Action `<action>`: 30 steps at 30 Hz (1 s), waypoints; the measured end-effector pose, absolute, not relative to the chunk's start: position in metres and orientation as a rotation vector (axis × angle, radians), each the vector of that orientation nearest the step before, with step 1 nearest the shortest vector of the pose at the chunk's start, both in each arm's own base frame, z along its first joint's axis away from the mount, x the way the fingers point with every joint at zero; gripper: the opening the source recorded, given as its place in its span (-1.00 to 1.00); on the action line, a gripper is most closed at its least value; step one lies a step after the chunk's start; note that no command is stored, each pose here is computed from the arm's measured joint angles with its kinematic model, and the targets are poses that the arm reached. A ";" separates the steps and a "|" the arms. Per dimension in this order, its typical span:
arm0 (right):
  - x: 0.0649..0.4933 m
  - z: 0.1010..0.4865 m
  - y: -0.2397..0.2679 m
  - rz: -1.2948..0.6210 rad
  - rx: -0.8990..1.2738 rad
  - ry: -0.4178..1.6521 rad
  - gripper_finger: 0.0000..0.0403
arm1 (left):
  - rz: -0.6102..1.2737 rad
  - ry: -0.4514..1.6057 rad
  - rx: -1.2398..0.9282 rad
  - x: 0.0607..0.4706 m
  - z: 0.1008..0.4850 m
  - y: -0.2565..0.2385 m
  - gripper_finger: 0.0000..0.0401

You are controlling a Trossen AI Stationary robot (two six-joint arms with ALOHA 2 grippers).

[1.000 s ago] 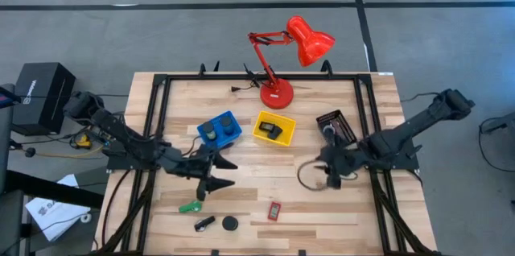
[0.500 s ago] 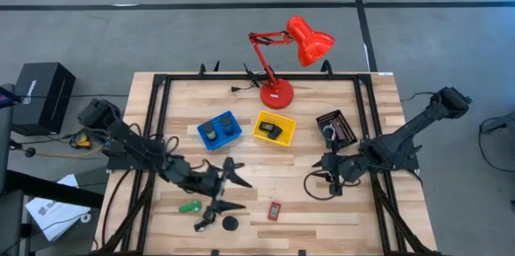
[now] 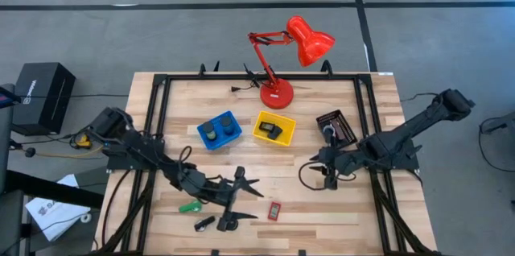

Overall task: Pick & Place Office items
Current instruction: Put the yellow hourglass into the blue bin

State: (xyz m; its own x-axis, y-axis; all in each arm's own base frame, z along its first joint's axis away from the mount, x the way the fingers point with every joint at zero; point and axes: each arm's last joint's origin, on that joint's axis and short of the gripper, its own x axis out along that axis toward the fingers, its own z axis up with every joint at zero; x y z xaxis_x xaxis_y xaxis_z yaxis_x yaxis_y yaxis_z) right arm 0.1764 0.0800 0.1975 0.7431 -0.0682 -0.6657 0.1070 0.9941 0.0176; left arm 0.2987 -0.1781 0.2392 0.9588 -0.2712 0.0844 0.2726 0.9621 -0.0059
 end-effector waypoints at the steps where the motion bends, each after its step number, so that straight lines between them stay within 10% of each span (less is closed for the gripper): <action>1: 0.177 0.198 0.079 -0.099 0.057 0.727 -0.37 | -0.286 -0.078 -0.020 0.299 0.238 -0.179 0.36; 30: 0.177 0.197 0.078 -0.107 0.061 0.727 -0.37 | -0.449 0.072 -0.035 0.283 0.239 -0.220 0.36</action>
State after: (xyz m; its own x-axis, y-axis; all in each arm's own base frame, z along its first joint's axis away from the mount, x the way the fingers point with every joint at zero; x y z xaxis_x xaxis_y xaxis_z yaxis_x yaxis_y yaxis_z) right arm 0.1773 0.0780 0.1974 0.7417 -0.0769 -0.6663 0.1190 0.9927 0.0179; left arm 0.2829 -0.2203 0.2391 0.8982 -0.4351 -0.0623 0.4326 0.9002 -0.0499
